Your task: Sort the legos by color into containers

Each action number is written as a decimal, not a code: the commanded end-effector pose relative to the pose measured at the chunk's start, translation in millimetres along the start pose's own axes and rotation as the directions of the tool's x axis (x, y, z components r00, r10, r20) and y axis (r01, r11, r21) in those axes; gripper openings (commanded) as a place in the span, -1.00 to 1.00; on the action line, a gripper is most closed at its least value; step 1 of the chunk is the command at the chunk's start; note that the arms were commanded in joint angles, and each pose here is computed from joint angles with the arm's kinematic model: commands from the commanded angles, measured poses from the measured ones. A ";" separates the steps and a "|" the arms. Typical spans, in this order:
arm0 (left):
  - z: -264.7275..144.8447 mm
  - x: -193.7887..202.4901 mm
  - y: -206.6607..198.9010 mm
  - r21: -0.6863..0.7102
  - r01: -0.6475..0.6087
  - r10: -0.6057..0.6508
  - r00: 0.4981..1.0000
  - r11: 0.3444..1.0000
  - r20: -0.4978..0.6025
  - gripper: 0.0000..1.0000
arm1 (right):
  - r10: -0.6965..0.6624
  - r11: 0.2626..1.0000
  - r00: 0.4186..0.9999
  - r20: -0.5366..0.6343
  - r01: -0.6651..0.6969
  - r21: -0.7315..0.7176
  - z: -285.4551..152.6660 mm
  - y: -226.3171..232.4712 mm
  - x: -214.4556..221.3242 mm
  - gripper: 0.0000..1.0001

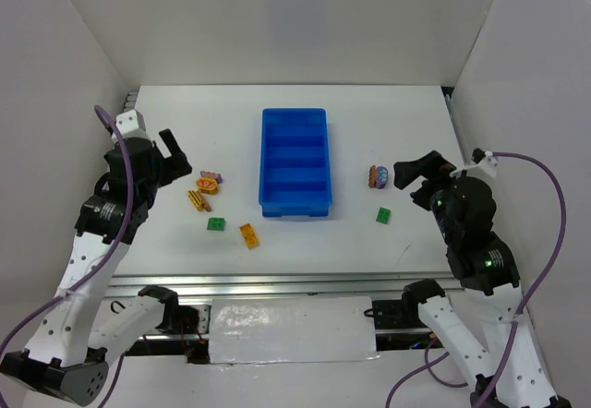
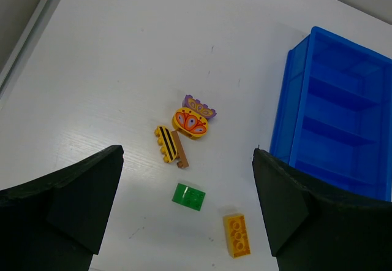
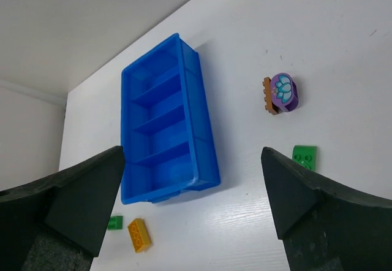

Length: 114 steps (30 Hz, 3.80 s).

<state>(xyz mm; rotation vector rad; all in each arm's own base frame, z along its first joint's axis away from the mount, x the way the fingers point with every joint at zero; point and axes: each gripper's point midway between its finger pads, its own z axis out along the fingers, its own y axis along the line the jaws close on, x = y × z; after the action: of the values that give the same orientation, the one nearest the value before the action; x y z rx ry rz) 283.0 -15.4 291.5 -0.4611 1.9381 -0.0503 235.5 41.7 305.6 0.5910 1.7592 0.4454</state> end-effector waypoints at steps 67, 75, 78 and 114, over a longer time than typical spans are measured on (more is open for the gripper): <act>14.8 11.5 -22.0 0.096 -0.021 0.025 0.999 0.995 -0.045 0.99 | -0.250 0.811 0.483 -0.839 0.578 0.092 247.0 -122.3 177.5 0.57; 16.8 14.3 -23.0 0.099 -0.025 0.031 0.998 0.995 -0.057 0.99 | -0.240 0.820 0.469 -0.850 0.567 0.081 246.4 -119.3 180.8 -0.17; 17.3 14.2 -23.0 0.097 -0.025 0.031 0.998 0.995 -0.056 0.99 | -0.244 0.826 0.467 -0.850 0.560 0.071 243.6 -117.5 183.4 -0.63; -72.7 35.6 -184.8 0.840 0.286 0.146 0.909 0.462 -0.390 0.84 | -0.704 0.608 0.677 -0.213 0.420 -0.673 20.7 248.0 185.7 -1.00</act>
<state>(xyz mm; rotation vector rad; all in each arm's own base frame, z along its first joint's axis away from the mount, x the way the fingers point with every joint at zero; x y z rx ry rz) 272.5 -199.7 323.5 0.1462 2.0174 -1.1982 249.2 334.4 267.6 -0.6553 2.0864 0.6131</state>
